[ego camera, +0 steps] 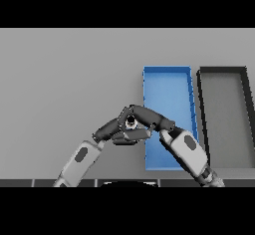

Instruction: Pick up the blue pipe and place it into the blue bin.

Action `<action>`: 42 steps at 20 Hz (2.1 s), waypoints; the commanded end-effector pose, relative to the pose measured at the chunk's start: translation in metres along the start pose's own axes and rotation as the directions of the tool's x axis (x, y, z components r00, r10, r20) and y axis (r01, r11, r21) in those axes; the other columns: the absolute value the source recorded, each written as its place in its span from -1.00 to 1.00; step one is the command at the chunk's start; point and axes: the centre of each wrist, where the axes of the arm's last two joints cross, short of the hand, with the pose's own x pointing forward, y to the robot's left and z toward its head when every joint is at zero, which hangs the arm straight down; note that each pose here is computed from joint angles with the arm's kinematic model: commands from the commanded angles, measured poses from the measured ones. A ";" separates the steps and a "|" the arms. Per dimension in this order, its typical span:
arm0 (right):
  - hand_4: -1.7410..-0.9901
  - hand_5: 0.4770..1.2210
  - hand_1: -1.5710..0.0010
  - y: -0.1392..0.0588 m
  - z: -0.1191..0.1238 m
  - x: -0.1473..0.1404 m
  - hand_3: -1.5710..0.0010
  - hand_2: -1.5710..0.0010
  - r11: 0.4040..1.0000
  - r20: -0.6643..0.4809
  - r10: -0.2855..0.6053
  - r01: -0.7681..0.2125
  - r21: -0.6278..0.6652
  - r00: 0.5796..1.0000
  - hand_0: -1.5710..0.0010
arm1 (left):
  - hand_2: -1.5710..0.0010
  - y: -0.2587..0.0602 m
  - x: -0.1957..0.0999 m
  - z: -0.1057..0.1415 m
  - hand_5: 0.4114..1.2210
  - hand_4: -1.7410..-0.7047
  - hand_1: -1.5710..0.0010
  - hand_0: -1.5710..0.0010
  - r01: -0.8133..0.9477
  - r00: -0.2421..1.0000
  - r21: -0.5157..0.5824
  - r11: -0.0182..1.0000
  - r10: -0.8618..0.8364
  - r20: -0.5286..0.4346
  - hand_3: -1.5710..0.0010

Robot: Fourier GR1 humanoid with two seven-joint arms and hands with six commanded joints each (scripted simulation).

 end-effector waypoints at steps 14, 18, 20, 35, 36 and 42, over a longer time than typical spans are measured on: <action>-0.33 1.00 -1.00 -0.020 -0.004 0.037 -1.00 -1.00 0.956 0.058 -0.287 0.289 -0.043 0.956 -1.00 | 0.99 -0.007 -0.007 0.011 -0.74 0.58 0.99 0.99 -0.118 0.987 0.042 0.992 0.122 -0.108 0.99; -0.34 1.00 -1.00 -0.047 -0.014 0.082 -1.00 -1.00 0.975 0.122 -0.214 0.220 -0.040 0.969 -1.00 | 1.00 -0.004 -0.002 0.010 -0.80 0.57 1.00 0.99 -0.114 0.987 0.048 0.992 0.119 -0.107 1.00; -0.35 1.00 -1.00 -0.067 -0.018 0.100 -1.00 -1.00 0.979 0.166 -0.181 0.194 -0.065 0.969 -1.00 | 1.00 -0.004 -0.002 0.013 -0.81 0.58 1.00 1.00 -0.109 0.987 0.046 0.993 0.114 -0.112 1.00; -0.35 1.00 -1.00 -0.164 0.076 0.015 -1.00 -1.00 0.680 -0.130 -0.343 0.150 -0.718 0.930 -1.00 | 1.00 0.005 -0.004 0.016 -0.82 0.67 1.00 1.00 -0.076 0.989 0.058 0.995 0.083 -0.123 1.00; -0.35 1.00 -1.00 -0.162 0.086 0.009 -1.00 -1.00 0.656 -0.145 -0.370 0.148 -0.740 0.918 -1.00 | 1.00 0.004 -0.005 0.018 -0.82 0.67 1.00 1.00 -0.072 0.990 0.052 0.996 0.078 -0.120 1.00; -0.36 1.00 -1.00 -0.130 0.120 -0.042 -1.00 -1.00 0.527 -0.270 -0.566 0.090 -0.845 0.779 -1.00 | 1.00 -0.001 -0.004 0.016 -0.83 0.67 1.00 1.00 -0.087 0.988 0.049 0.995 0.092 -0.124 1.00</action>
